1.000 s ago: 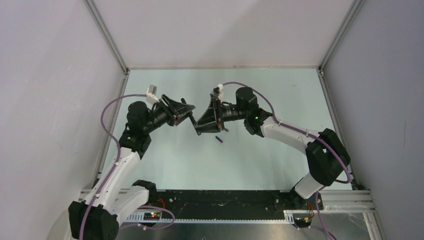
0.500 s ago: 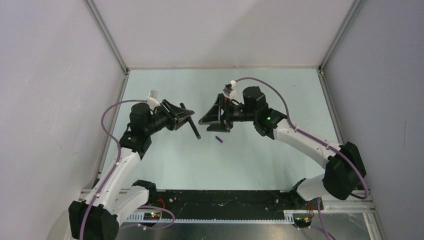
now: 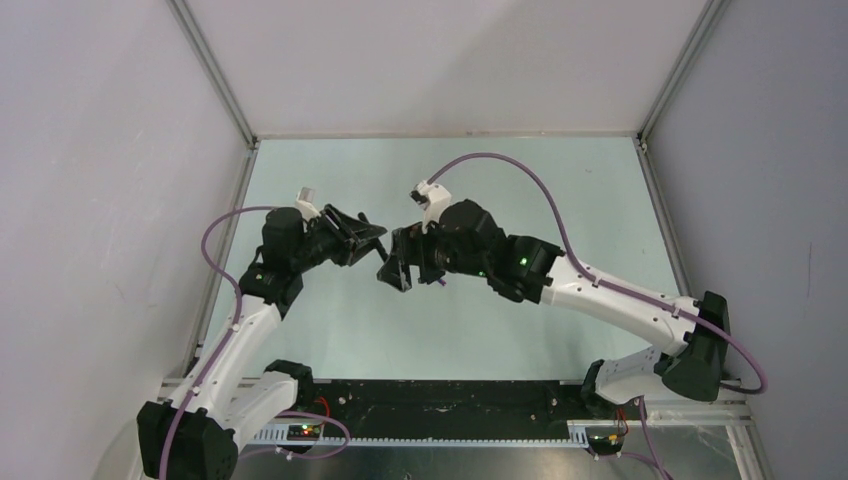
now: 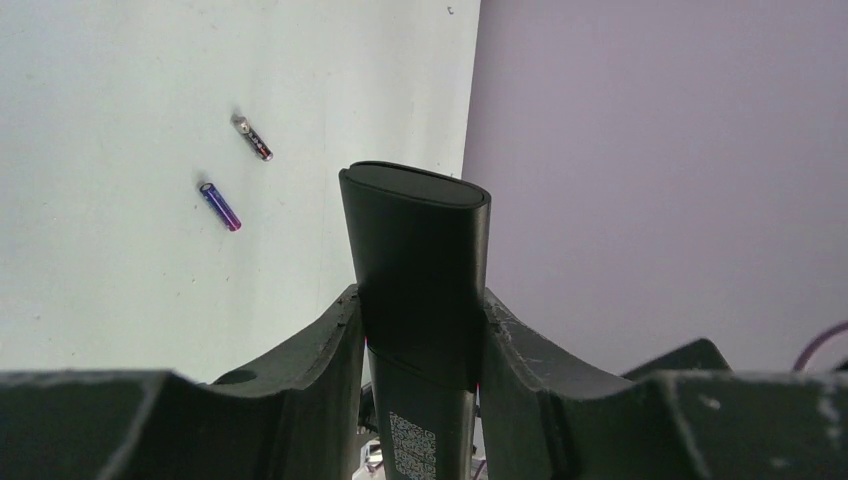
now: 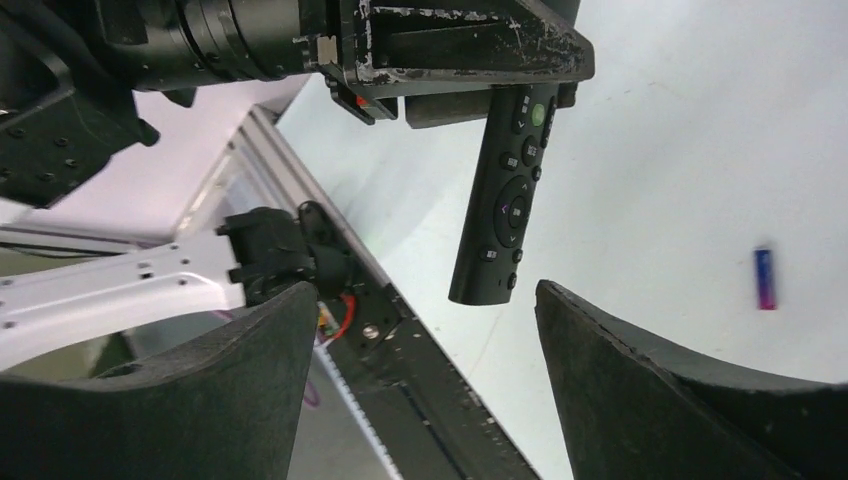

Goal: Load the batteries into the remote control

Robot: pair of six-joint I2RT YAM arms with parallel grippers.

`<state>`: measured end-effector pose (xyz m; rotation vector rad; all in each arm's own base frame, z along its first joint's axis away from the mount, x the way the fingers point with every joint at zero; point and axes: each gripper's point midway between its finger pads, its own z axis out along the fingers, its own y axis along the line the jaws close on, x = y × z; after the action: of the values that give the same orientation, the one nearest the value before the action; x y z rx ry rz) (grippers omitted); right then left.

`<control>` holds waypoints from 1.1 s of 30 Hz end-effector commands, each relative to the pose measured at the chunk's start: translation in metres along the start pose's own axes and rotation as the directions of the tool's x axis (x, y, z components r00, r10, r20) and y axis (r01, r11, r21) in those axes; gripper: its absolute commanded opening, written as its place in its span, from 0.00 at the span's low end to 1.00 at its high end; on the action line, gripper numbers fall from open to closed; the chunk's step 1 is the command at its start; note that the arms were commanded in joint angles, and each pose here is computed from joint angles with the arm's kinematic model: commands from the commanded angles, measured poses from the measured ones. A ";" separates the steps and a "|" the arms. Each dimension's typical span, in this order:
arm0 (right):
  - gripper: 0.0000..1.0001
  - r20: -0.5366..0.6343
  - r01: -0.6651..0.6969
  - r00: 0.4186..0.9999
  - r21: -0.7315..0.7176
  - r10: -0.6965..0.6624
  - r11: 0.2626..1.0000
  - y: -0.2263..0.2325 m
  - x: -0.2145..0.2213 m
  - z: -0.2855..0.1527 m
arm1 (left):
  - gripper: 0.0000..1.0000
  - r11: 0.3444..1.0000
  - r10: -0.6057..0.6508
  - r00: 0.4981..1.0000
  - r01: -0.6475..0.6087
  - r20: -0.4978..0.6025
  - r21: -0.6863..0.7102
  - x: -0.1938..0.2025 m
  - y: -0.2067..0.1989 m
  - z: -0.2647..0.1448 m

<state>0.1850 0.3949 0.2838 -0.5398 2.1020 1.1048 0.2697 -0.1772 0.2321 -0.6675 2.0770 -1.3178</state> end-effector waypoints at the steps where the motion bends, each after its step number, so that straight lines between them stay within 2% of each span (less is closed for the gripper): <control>1: 0.82 0.106 0.186 0.971 0.214 -0.212 0.959 -0.018 -0.026 -0.004 | 0.26 1.000 0.004 1.000 -0.004 0.022 0.007 -0.005 -0.005 -0.002; 7: 0.74 0.049 0.294 0.942 0.353 -0.332 0.888 -0.026 -0.017 0.015 | 0.26 1.000 0.001 1.000 -0.001 0.024 -0.002 -0.005 -0.003 -0.002; 15: 0.52 -0.019 0.353 0.927 0.378 -0.374 0.856 -0.025 0.000 0.037 | 0.26 1.000 -0.002 1.000 0.002 0.025 -0.014 -0.005 0.000 -0.001; 19: 0.36 -0.028 0.352 0.928 0.392 -0.372 0.850 -0.028 0.005 0.041 | 0.27 1.000 -0.003 1.000 0.003 0.024 -0.015 -0.005 0.000 -0.002; 23: 0.10 -0.014 0.343 0.929 0.403 -0.369 0.848 -0.027 0.003 0.040 | 0.30 1.000 0.013 1.000 -0.013 0.013 -0.006 -0.003 -0.001 -0.003; 24: 0.08 -0.011 0.345 0.928 0.405 -0.372 0.847 -0.026 0.001 0.039 | 0.31 1.000 0.025 1.000 -0.025 0.008 0.005 -0.002 -0.005 -0.004; 26: 0.02 -0.007 0.344 0.928 0.403 -0.373 0.848 -0.023 -0.002 0.037 | 0.38 0.996 0.082 0.997 -0.082 0.007 0.030 -0.002 -0.012 -0.008; 27: 0.00 -0.005 0.345 0.927 0.395 -0.374 0.851 -0.021 -0.004 0.035 | 0.45 0.994 0.104 0.995 -0.104 0.010 0.044 -0.001 -0.016 -0.011; 28: 0.00 -0.004 0.346 0.928 0.391 -0.374 0.853 -0.019 -0.006 0.033 | 0.49 0.987 0.144 0.989 -0.145 0.013 0.064 0.000 -0.021 -0.015; 31: 0.00 -0.008 0.337 0.935 0.331 -0.355 0.881 -0.010 -0.010 0.024 | 0.74 0.966 0.237 0.971 -0.239 0.030 0.098 0.001 -0.029 -0.024; 33: 0.00 -0.008 0.304 0.949 0.281 -0.315 0.910 -0.011 -0.012 0.017 | 0.83 0.931 0.337 0.941 -0.338 0.037 0.136 0.005 -0.036 -0.031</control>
<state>0.2084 0.4067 0.2334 -0.7292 2.0434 0.4417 0.2591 -0.1729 0.2329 -0.5450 2.0814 -1.2578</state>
